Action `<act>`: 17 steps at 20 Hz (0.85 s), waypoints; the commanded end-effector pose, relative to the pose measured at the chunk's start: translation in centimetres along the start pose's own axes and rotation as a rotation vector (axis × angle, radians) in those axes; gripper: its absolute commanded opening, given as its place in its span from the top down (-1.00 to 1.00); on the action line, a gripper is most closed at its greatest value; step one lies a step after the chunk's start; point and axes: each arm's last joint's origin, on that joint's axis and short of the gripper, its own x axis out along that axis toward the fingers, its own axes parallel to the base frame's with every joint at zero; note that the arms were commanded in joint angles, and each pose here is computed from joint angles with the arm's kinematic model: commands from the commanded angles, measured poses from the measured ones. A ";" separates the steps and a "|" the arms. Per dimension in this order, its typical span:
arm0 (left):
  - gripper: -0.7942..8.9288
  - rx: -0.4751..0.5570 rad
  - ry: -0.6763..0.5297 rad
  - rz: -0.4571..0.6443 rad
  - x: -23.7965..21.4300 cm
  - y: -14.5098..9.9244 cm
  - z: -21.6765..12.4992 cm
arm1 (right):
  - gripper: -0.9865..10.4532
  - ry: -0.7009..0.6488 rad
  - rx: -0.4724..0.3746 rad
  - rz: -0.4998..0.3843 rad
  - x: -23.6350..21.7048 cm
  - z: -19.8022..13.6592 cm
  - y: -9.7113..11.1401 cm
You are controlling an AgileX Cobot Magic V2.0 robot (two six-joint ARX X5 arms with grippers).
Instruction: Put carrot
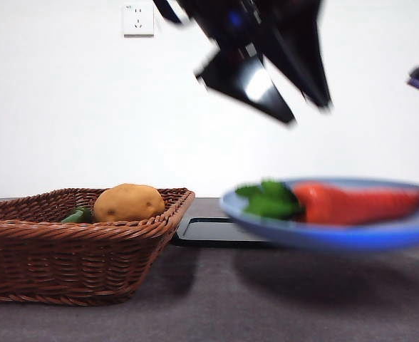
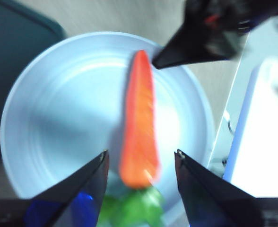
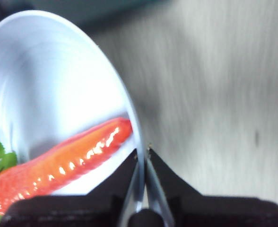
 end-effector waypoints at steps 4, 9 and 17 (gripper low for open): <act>0.33 -0.003 -0.101 0.039 -6.4 -0.5 0.1 | 0.82 -0.071 -0.059 0.003 0.6 6.7 1.4; 0.33 -0.008 -0.143 0.128 -10.4 -1.0 -0.7 | 0.82 -0.024 -0.021 -0.023 5.0 12.9 1.1; 0.33 -0.006 -0.126 0.145 -10.5 -1.1 -0.9 | 0.82 0.077 0.036 -0.060 11.7 16.0 -0.8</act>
